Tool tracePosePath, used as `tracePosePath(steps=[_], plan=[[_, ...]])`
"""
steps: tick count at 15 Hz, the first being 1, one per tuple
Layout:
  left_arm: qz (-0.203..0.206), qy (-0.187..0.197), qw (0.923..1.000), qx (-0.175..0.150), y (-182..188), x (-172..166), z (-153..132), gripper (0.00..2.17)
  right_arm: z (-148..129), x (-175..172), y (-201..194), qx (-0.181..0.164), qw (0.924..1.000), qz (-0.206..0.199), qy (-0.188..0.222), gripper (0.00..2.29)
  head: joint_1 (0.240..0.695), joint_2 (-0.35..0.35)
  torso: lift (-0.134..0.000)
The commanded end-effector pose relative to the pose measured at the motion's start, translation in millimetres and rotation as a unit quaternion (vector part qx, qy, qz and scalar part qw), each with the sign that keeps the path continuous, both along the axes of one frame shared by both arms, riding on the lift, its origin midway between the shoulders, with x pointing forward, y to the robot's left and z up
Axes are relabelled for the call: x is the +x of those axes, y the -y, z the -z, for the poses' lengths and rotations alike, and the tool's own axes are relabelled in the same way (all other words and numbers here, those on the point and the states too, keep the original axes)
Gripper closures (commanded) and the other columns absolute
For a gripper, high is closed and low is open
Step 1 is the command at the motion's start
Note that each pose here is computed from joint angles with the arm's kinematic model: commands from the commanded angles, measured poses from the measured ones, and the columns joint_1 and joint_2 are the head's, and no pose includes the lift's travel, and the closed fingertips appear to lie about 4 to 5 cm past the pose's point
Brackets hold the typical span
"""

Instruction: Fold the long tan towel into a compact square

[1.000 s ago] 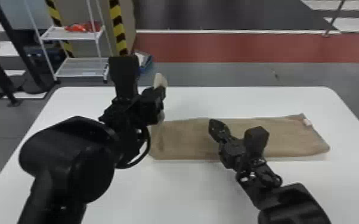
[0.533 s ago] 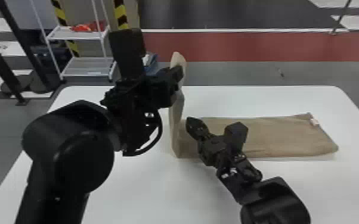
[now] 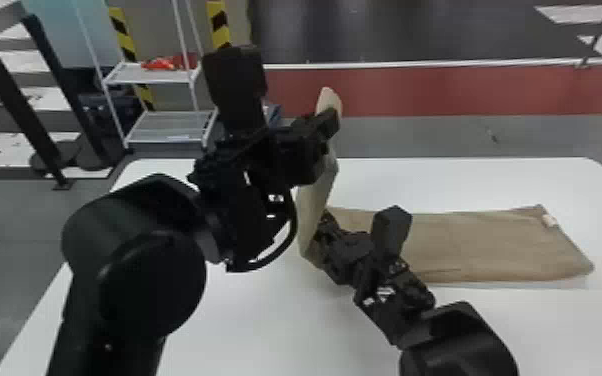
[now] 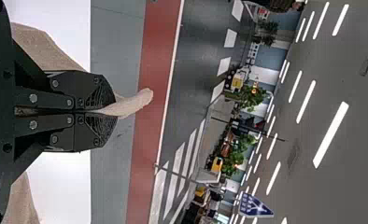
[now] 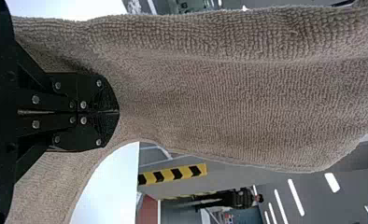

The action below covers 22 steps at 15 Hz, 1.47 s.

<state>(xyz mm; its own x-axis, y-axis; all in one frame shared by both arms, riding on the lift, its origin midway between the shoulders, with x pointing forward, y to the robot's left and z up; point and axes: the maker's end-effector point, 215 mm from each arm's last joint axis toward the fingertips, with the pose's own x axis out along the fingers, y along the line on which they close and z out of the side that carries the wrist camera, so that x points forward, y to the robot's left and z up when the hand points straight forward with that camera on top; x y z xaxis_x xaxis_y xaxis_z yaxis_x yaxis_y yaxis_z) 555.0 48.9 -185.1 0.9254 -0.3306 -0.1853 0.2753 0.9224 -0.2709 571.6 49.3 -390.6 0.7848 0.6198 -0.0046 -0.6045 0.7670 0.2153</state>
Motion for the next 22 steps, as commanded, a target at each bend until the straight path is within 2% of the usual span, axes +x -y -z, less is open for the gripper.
tracePosePath(steps=[1, 3, 6, 7, 8, 9, 10, 11, 12, 13, 15, 16, 17, 19, 20, 22], plan=[[0.0, 0.001, 1.0, -0.002, -2, -2, -1, 1.36, -12, -1, -13, 0.023, 0.9997, -0.01, 0.002, 1.86, 0.649, 0.09, -0.124], [-0.004, 0.001, 1.0, 0.003, -8, -2, 1, 1.36, -19, -3, -15, 0.046, 0.9986, -0.025, 0.0, 1.86, 0.642, 0.107, -0.124], [-0.004, 0.0, 1.0, 0.007, -8, -2, 3, 1.36, -17, -6, -9, 0.045, 0.9988, -0.019, 0.004, 1.84, 0.638, 0.118, -0.124], [-0.005, 0.001, 0.9999, 0.01, -8, -1, 3, 1.36, -9, -7, 6, 0.04, 0.9992, 0.002, 0.005, 1.5, 0.637, 0.118, -0.124], [-0.009, 0.001, 0.9998, 0.016, -9, 0, 6, 1.36, 1, -12, 24, 0.024, 0.9994, 0.023, 0.006, 0.67, 0.639, 0.112, -0.124], [-0.018, 0.002, 0.9995, 0.027, -14, 1, 10, 1.36, 13, -15, 48, -0.001, 0.9989, 0.046, -0.009, 0.03, 0.644, 0.102, -0.124], [-0.03, 0.002, 0.9985, 0.046, -16, 3, 17, 1.36, 31, -18, 86, -0.019, 0.9963, 0.073, -0.042, 0.0, 0.65, 0.092, -0.124], [-0.032, -0.006, 0.9977, 0.059, -14, 6, 29, 1.36, 37, -23, 123, -0.033, 0.9922, 0.108, -0.054, 0.0, 0.658, 0.076, -0.124], [-0.033, -0.011, 0.9971, 0.067, -11, 7, 38, 1.36, 33, -26, 157, -0.052, 0.9877, 0.141, -0.043, 0.04, 0.67, 0.056, -0.124], [-0.031, -0.014, 0.9965, 0.077, -5, 7, 45, 1.36, 29, -31, 202, -0.072, 0.979, 0.188, -0.033, 0.06, 0.681, 0.03, -0.124], [-0.026, -0.016, 0.9959, 0.085, 9, 1, 51, 1.36, 17, -49, 286, -0.068, 0.9588, 0.275, -0.021, 0.07, 0.695, -0.04, -0.124], [-0.022, -0.018, 0.9952, 0.093, 20, -2, 56, 1.36, -1, -61, 325, -0.052, 0.9482, 0.313, 0.012, 0.07, 0.695, -0.122, -0.124], [-0.014, -0.02, 0.9946, 0.101, 34, -6, 63, 1.36, -17, -76, 357, -0.033, 0.9373, 0.345, 0.041, 0.07, 0.695, -0.166, -0.124], [-0.005, -0.031, 0.9925, 0.119, 57, -12, 82, 1.36, -25, -93, 391, -0.024, 0.9267, 0.37, 0.06, 0.07, 0.695, -0.238, -0.124], [0.001, -0.036, 0.9918, 0.122, 71, -14, 92, 1.36, -24, -97, 398, -0.021, 0.9259, 0.372, 0.062, 0.07, 0.695, -0.306, -0.124], [-0.003, -0.038, 0.9894, 0.14, 82, -12, 108, 1.36, -20, -103, 405, -0.02, 0.9281, 0.367, 0.062, 0.07, 0.695, -0.35, -0.124]])
